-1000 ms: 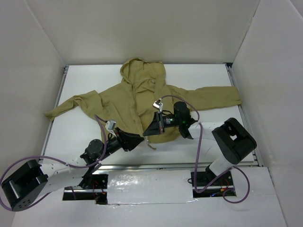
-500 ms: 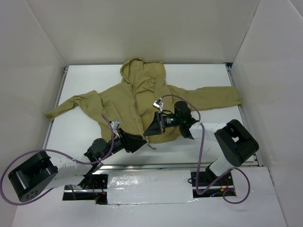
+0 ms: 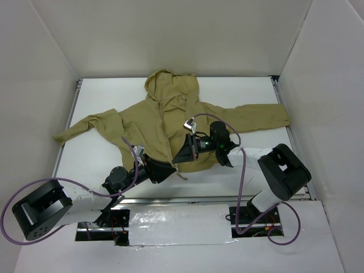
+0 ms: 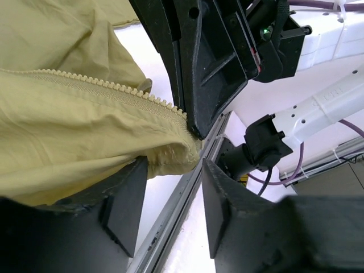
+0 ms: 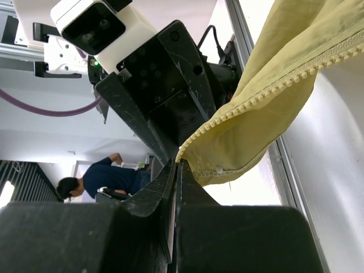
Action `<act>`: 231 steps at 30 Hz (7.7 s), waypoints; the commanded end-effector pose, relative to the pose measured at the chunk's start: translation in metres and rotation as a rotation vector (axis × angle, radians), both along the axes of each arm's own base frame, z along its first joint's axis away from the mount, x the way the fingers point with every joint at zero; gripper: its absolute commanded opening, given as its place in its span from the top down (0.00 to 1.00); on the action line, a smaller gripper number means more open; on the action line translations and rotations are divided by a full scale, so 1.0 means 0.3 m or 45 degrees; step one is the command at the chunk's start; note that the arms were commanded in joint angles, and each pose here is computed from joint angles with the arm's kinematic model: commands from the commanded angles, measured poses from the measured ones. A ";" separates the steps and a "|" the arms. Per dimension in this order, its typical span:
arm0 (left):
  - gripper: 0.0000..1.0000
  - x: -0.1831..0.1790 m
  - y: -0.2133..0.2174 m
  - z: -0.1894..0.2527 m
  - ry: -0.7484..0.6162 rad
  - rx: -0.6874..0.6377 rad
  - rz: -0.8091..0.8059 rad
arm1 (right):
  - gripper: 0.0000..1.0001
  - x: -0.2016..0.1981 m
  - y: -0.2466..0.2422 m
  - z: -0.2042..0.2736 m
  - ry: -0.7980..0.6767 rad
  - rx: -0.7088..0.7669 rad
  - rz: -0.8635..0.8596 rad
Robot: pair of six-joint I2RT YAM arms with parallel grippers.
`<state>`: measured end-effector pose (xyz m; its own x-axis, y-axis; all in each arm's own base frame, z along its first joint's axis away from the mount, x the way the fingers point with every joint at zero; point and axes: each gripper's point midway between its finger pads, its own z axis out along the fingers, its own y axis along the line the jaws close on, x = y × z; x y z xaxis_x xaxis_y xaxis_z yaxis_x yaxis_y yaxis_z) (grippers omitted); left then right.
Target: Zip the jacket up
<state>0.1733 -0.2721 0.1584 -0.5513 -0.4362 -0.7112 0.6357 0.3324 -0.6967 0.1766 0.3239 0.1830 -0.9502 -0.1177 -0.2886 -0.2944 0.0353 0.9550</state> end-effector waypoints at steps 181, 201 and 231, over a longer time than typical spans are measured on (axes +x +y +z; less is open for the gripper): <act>1.00 0.003 0.413 -0.009 0.438 0.535 0.631 | 0.74 0.143 -0.059 -0.614 -0.778 -1.684 0.009; 1.00 0.063 0.192 0.095 0.073 0.156 0.363 | 1.00 0.152 -0.037 -0.280 -0.660 -1.176 -0.652; 1.00 0.072 0.048 0.142 -0.227 0.067 0.152 | 1.00 0.051 -0.029 -0.053 -0.280 -0.773 -0.864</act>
<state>0.1948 -0.2555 0.1765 -0.4192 -0.4098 -0.8102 0.6516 0.4856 -0.5828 0.1890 0.3090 0.1476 -0.8287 0.2242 -0.5128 -0.1673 0.7752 0.6091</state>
